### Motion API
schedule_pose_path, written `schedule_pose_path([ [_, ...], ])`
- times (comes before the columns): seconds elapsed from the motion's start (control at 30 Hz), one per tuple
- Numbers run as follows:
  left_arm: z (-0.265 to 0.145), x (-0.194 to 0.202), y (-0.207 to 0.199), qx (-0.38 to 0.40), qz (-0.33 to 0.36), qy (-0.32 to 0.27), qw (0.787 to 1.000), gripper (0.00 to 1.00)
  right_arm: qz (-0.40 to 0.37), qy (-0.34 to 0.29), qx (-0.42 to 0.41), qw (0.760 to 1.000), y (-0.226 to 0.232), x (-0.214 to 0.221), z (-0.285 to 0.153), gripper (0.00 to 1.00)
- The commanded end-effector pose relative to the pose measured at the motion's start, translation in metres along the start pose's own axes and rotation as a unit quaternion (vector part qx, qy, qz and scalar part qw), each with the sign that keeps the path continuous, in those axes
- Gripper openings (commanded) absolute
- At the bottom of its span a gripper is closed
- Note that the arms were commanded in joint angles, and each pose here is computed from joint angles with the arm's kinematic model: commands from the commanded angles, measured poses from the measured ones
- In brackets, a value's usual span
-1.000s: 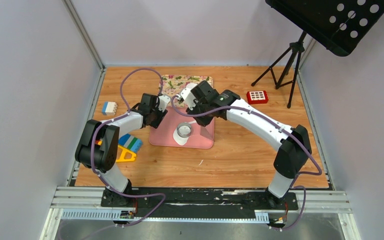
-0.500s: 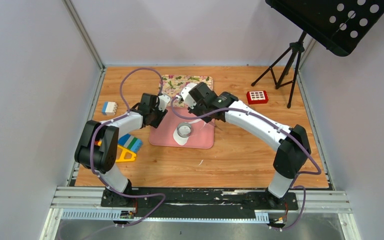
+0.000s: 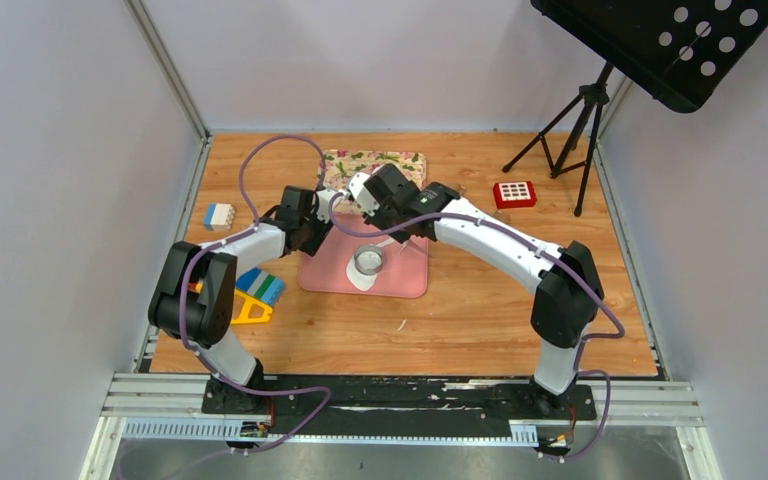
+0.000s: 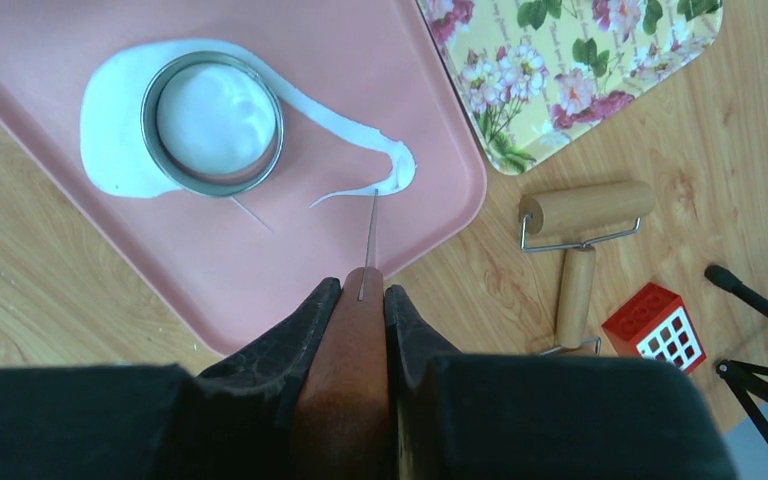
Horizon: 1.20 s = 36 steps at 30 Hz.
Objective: Roll out the dumpling wrappers from the dough
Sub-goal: Remove the dumpling wrapper from the work surface.
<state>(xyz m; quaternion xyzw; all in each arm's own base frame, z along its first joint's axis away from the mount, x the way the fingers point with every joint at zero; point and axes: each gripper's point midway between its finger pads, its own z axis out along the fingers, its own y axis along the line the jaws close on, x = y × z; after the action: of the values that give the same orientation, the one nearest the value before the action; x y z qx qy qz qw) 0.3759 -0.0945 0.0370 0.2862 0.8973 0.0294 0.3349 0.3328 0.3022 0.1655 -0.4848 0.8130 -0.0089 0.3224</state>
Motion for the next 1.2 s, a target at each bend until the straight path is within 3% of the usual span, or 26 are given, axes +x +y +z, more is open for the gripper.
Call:
schedule_pose_path([
  [0.0,-0.012,-0.023,0.005,-0.005,0.001,-0.035,0.999,0.55,0.013,-0.032,0.021,0.999,-0.008,-0.027,0.004,0.00],
  [0.23,-0.013,-0.026,0.003,0.001,0.000,-0.042,0.999,0.55,0.005,-0.056,0.032,0.998,-0.010,-0.045,0.021,0.00],
  [0.67,-0.015,-0.026,0.003,0.002,0.000,-0.045,0.999,0.55,-0.010,-0.151,-0.073,0.986,0.024,-0.100,0.037,0.00],
  [0.83,-0.016,-0.026,0.003,0.001,0.001,-0.045,0.999,0.55,-0.027,-0.174,-0.063,0.982,0.020,-0.111,0.039,0.00],
  [1.17,-0.016,-0.027,0.003,0.001,-0.002,-0.049,0.999,0.56,-0.023,-0.257,-0.002,0.966,-0.017,-0.153,-0.014,0.00],
])
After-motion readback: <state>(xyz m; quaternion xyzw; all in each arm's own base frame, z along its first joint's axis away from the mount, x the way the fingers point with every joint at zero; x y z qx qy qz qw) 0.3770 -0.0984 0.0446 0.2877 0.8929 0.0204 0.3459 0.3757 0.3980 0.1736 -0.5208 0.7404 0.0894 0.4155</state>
